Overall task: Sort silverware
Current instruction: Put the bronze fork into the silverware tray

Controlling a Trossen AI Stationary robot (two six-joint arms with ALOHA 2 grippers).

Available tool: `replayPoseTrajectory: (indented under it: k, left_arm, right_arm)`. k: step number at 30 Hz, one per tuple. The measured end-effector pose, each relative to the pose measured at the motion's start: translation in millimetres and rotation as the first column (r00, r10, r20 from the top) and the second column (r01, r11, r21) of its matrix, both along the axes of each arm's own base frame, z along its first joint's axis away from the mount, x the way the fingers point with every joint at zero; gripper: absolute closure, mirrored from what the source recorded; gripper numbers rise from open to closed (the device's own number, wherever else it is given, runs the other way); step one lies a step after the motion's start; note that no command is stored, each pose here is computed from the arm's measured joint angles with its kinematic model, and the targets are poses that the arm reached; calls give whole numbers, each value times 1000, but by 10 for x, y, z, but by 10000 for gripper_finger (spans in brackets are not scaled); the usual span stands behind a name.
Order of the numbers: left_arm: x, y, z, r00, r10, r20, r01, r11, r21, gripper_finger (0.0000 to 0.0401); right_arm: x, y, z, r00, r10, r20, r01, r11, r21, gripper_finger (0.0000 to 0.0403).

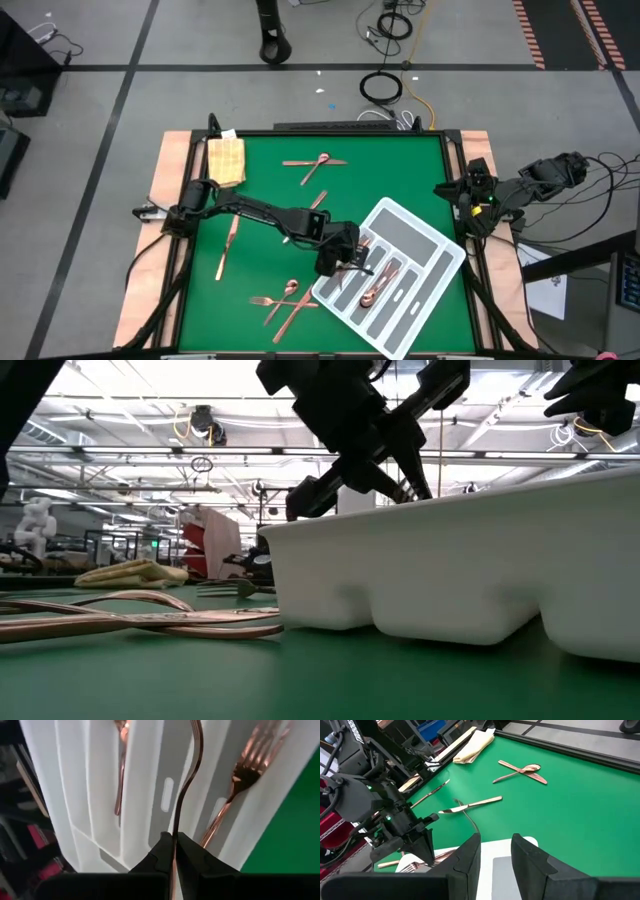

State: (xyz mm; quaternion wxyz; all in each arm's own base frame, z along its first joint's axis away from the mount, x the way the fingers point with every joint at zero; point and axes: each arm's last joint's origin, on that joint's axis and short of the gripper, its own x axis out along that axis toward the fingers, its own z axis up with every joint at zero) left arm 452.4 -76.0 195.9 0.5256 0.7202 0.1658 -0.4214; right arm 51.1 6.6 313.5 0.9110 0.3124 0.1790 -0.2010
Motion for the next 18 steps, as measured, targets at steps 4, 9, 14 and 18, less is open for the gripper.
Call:
replayPoseTrajectory:
  k: [4, 9, 14, 18]
  left_arm:
    - [1, 9, 1, 999, 29, -22, -31, 997, -76, 383]
    - [-1, 6, 2, 994, 97, -54, -104, 984, -143, 383]
    - [34, 16, 24, 991, 136, -4, -135, 984, -117, 383]
    - [140, 2, 131, 973, 196, 123, -169, 965, -203, 386]
  right_arm:
    - [0, 0, 0, 1000, 0, 0, 0, 1000, 0, 305]
    - [0, 0, -1, 1000, -1, 0, 1, 1000, 1, 305]
    - [34, 20, -5, 999, -34, 5, 34, 997, 75, 305]
    - [220, 145, -98, 992, 44, -120, -35, 996, 78, 305]
